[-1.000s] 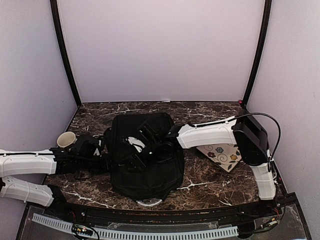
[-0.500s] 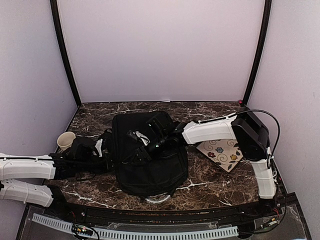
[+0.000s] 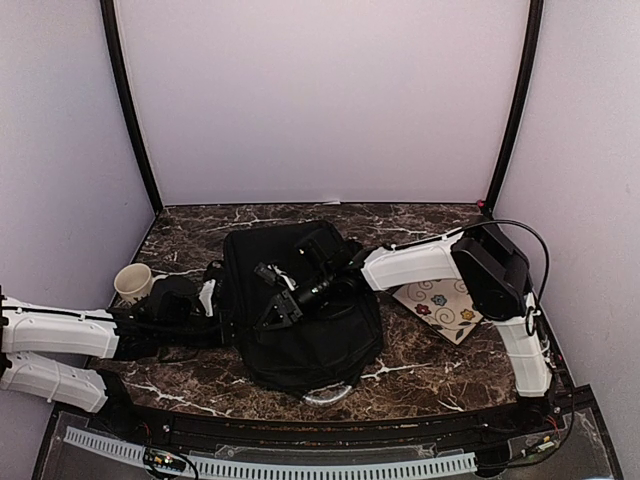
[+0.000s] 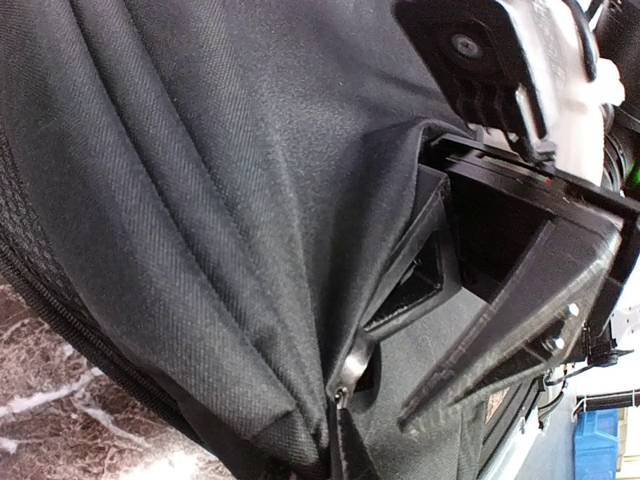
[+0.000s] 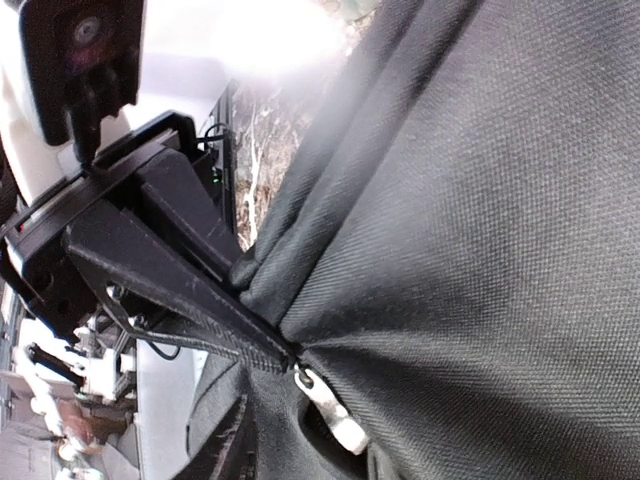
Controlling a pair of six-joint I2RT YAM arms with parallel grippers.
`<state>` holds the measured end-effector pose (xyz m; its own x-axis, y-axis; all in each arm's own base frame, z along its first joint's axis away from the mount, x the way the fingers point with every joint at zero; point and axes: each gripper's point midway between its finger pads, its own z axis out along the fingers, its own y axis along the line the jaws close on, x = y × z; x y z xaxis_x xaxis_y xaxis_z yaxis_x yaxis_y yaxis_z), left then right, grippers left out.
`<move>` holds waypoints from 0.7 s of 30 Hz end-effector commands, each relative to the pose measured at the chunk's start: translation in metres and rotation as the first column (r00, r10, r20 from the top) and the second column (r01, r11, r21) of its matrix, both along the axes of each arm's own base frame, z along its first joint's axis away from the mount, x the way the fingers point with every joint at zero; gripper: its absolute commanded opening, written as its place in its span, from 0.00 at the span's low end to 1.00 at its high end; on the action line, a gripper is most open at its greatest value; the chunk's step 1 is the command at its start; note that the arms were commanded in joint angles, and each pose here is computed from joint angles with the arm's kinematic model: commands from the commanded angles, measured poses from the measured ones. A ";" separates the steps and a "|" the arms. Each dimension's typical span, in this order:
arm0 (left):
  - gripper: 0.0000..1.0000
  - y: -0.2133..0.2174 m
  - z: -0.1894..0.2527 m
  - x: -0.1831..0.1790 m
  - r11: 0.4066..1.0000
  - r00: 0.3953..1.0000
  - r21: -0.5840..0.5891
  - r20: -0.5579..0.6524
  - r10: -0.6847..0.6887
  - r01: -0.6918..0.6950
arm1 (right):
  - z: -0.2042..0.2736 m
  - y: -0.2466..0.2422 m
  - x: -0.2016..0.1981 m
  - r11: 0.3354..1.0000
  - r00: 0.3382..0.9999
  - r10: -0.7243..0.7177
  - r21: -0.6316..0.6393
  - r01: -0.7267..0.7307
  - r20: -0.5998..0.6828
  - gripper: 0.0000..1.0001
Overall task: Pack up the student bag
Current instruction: Grab the second largest pocket of the student bag.
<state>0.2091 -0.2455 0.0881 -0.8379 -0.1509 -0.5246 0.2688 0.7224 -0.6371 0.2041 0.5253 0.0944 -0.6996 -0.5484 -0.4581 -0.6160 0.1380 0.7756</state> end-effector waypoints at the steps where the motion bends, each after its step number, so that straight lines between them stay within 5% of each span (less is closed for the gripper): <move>1: 0.00 -0.033 0.041 -0.009 0.982 0.985 -0.113 0.097 -0.140 0.151 | 0.020 0.015 0.008 0.993 1.000 0.006 0.117 -0.008 0.013 0.33; 21: 0.00 -0.019 0.032 -0.009 0.993 0.992 -0.061 0.082 -0.095 0.100 | 0.003 -0.010 0.041 0.985 0.984 -0.173 -0.018 0.173 0.039 0.00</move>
